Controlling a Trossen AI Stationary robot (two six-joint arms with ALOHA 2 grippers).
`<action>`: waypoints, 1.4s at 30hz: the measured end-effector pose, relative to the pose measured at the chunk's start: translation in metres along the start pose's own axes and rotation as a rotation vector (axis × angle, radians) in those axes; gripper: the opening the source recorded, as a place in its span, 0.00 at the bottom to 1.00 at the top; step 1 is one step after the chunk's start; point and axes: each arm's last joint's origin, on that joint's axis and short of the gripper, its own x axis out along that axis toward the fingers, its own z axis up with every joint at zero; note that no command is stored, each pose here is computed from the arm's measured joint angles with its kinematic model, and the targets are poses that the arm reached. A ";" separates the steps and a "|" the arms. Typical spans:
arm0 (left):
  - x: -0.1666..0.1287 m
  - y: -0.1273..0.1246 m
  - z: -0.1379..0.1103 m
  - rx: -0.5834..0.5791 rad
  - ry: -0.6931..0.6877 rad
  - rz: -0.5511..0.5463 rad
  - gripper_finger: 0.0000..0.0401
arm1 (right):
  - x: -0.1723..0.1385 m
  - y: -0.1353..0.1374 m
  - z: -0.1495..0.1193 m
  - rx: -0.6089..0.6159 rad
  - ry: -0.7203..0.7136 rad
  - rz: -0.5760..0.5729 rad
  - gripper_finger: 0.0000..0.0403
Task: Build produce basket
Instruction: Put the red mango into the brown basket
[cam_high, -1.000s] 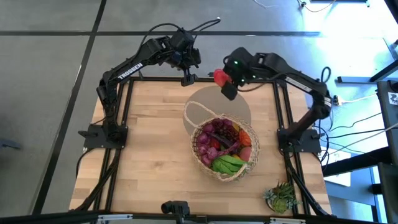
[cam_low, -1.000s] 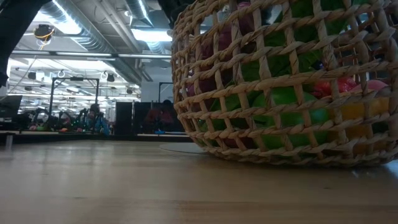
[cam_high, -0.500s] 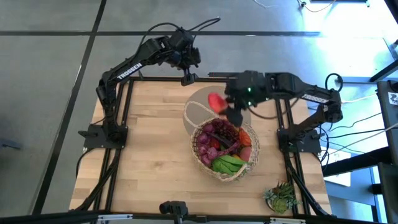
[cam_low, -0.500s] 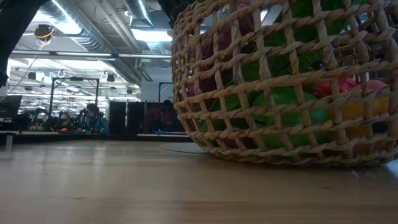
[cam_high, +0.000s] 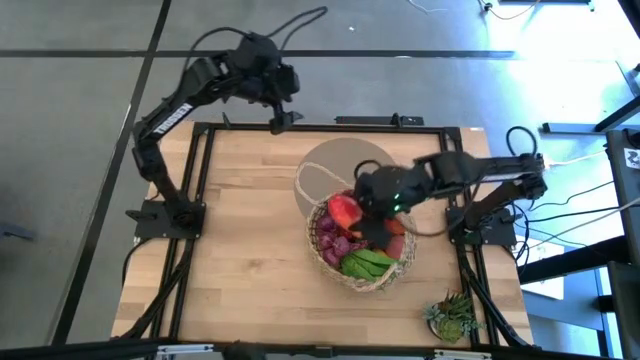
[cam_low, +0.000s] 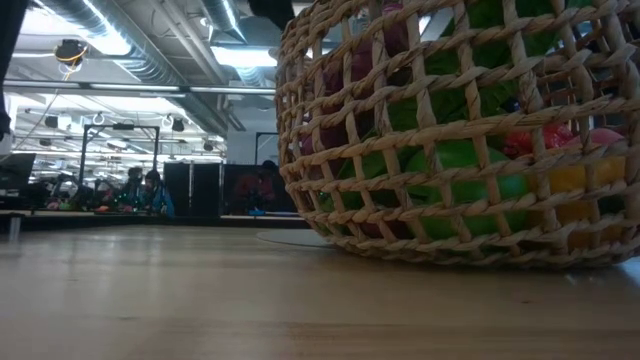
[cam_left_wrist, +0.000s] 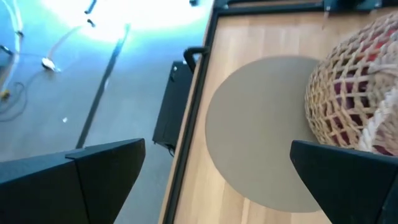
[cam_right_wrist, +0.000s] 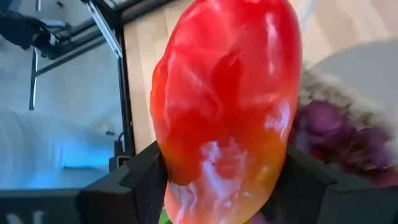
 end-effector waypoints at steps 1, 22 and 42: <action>-0.006 0.000 0.000 0.001 -0.013 0.005 0.98 | 0.007 0.002 -0.001 0.010 0.016 -0.003 0.56; -0.035 -0.006 -0.011 0.048 0.050 -0.026 0.98 | 0.069 -0.008 -0.010 0.077 0.239 -0.190 0.62; -0.036 -0.007 -0.011 0.049 0.048 -0.026 0.98 | 0.068 -0.018 -0.008 0.059 0.247 -0.253 0.62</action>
